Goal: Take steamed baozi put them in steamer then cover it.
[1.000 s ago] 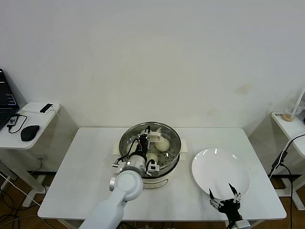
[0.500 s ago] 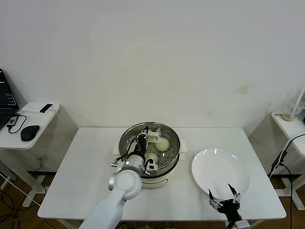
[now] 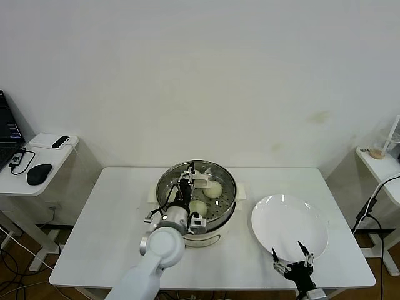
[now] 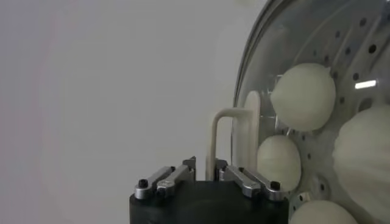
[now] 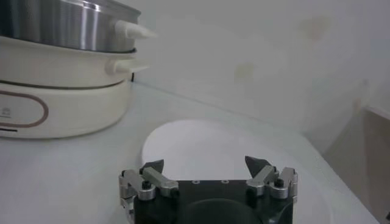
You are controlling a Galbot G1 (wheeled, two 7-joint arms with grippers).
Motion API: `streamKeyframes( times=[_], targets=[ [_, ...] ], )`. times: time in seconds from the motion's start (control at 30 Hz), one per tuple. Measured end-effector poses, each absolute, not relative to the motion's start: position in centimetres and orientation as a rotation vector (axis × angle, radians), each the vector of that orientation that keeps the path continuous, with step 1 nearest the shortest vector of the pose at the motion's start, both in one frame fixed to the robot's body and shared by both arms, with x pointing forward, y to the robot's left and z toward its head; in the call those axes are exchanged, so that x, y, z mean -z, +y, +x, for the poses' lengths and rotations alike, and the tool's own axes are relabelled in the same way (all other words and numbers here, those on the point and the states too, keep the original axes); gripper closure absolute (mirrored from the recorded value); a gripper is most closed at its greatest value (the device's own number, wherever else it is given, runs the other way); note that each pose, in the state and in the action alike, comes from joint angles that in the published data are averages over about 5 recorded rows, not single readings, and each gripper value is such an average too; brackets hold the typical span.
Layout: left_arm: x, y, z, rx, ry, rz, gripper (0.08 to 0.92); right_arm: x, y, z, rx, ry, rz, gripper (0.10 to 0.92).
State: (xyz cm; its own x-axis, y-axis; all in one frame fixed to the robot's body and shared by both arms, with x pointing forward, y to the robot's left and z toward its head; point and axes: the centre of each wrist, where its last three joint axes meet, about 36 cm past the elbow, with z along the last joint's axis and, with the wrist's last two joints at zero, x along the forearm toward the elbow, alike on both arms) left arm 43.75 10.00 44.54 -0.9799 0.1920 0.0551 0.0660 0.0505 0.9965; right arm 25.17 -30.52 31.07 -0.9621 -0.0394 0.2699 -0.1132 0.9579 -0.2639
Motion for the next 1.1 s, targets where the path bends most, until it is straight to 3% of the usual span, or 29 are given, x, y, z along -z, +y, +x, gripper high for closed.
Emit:
streamKeyframes(
  times=[0.37, 0.47, 0.63, 0.8, 1.1],
  targets=[
    [-45.4, 12.5, 39.1, -1.924, 2.264, 0.293, 0.243, -30.9, -30.5, 24.9, -0.415, -2.837, 0.114, 0.2],
    [-45.8, 13.4, 37.4, -1.838, 2.31, 0.321, 0.191, -30.9, -30.5, 24.8, -0.417, -2.835, 0.117, 0.2],
    [-45.8, 14.8, 34.6, -1.62, 2.433, 0.386, 0.177, -31.1, -30.6, 24.6, -0.419, -2.836, 0.12, 0.2],
    [-44.0, 16.9, 32.2, -1.316, 2.591, 0.417, 0.177, -31.6, -30.6, 24.5, -0.417, -2.848, 0.135, 0.2],
    [-41.1, 21.0, 27.7, -0.673, 2.92, 0.242, 0.177, -32.4, -30.1, 23.8, -0.385, -2.875, 0.184, 0.2]
  ],
)
